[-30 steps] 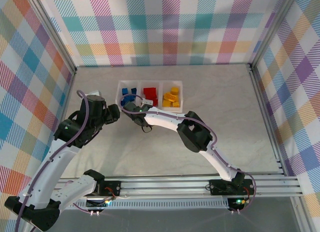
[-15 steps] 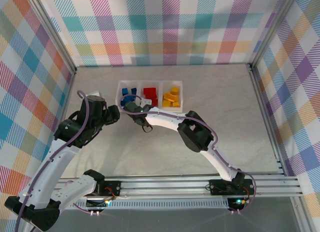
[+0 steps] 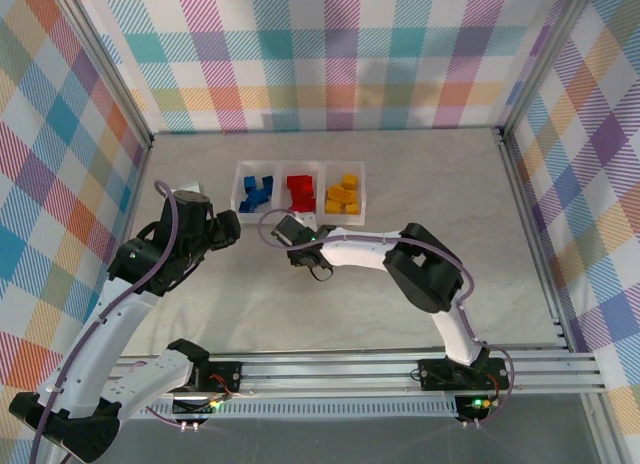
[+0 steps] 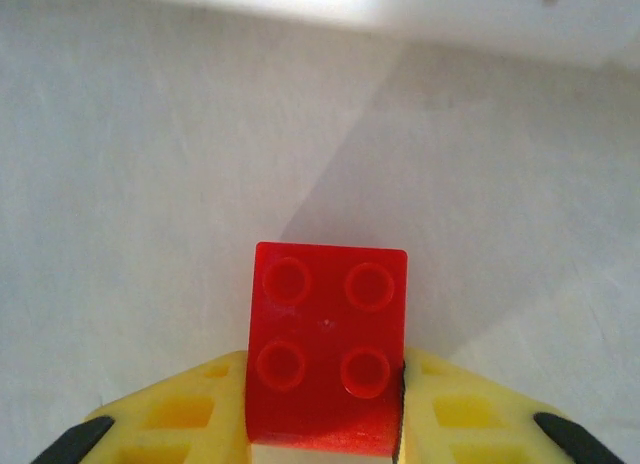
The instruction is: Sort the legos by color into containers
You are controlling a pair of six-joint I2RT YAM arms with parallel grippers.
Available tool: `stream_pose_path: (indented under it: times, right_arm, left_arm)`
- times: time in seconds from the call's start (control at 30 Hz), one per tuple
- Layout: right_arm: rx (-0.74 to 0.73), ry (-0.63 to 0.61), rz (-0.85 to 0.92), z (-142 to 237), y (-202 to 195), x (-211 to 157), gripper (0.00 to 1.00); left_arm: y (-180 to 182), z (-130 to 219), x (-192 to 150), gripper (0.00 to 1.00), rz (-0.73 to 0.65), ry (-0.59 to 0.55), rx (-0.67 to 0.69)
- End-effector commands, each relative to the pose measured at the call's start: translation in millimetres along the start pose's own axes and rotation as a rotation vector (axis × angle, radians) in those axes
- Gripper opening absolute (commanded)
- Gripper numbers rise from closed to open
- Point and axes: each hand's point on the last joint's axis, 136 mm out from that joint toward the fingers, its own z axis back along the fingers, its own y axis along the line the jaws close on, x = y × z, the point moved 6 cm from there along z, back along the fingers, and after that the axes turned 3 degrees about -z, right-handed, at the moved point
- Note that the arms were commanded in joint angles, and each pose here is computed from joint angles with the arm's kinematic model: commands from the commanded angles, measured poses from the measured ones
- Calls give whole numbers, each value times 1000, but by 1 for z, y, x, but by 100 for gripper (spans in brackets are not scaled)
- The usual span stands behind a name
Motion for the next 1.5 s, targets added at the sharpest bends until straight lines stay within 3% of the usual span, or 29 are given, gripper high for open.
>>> stream_pose_path:
  times: [0.0, 0.33, 0.67, 1.0, 1.47]
  right_arm:
    - [112, 2, 110, 23, 0, -4, 27]
    - [307, -42, 302, 99, -14, 1, 27]
    - [356, -109, 238, 136, -40, 76, 29]
    - [368, -78, 210, 78, -34, 142, 32]
    - [358, -47, 140, 6, -20, 193, 34]
  left_arm:
    - [-3, 10, 6, 79, 5, -29, -35]
    - [-20, -10, 2, 79, 32, -1, -132]
    - [-36, -31, 4, 78, 22, 42, -165]
    - [-39, -45, -6, 78, 22, 70, -177]
    - [-34, -47, -10, 78, 5, 90, -136]
